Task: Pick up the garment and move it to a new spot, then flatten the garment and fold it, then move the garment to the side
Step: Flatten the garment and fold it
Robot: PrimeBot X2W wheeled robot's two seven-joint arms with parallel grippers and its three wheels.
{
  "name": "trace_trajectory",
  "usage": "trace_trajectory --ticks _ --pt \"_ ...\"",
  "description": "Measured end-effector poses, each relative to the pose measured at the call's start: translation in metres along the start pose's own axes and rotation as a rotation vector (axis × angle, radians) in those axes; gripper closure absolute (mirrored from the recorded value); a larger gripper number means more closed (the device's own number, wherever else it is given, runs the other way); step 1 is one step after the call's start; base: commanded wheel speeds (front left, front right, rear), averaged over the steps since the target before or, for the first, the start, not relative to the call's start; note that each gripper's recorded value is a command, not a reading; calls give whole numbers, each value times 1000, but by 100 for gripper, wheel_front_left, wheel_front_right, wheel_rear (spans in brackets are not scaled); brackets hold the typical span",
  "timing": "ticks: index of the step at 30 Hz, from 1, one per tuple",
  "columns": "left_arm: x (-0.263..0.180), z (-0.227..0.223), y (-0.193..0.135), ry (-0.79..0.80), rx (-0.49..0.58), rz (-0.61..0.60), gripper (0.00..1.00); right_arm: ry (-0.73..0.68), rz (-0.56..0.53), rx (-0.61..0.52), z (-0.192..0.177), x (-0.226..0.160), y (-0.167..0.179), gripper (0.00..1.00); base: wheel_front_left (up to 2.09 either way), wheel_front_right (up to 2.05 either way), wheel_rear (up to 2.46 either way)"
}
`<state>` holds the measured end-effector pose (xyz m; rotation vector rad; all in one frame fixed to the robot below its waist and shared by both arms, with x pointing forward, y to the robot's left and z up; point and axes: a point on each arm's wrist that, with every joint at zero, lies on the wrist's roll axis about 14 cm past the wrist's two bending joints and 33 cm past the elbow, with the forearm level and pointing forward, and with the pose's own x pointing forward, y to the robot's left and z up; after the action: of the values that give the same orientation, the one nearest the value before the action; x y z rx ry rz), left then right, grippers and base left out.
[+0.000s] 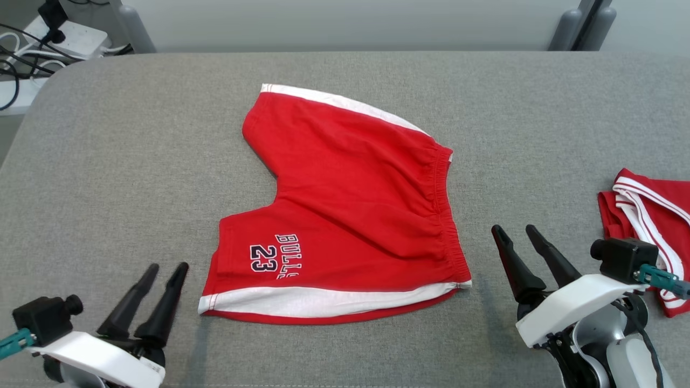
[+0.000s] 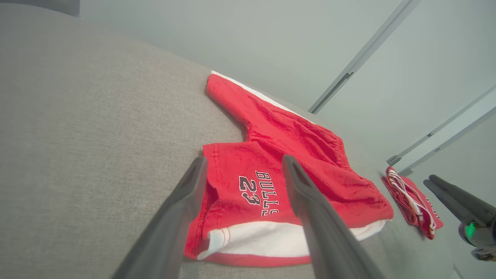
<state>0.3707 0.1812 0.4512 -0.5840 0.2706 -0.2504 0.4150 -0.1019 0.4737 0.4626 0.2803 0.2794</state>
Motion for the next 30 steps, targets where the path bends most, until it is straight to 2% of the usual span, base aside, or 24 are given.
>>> trace_trajectory --ticks 6,15,30 --pt "-7 24 17 -110 85 74 0 -185 -19 -179 35 -6 1 0 0 0 0" --pt "-21 43 22 -217 210 132 0 -345 -43 -297 59 -20 -2 0 0 0 0" --pt "-50 22 23 -224 286 203 0 -288 -103 -328 22 -50 -20 0 0 0 0"
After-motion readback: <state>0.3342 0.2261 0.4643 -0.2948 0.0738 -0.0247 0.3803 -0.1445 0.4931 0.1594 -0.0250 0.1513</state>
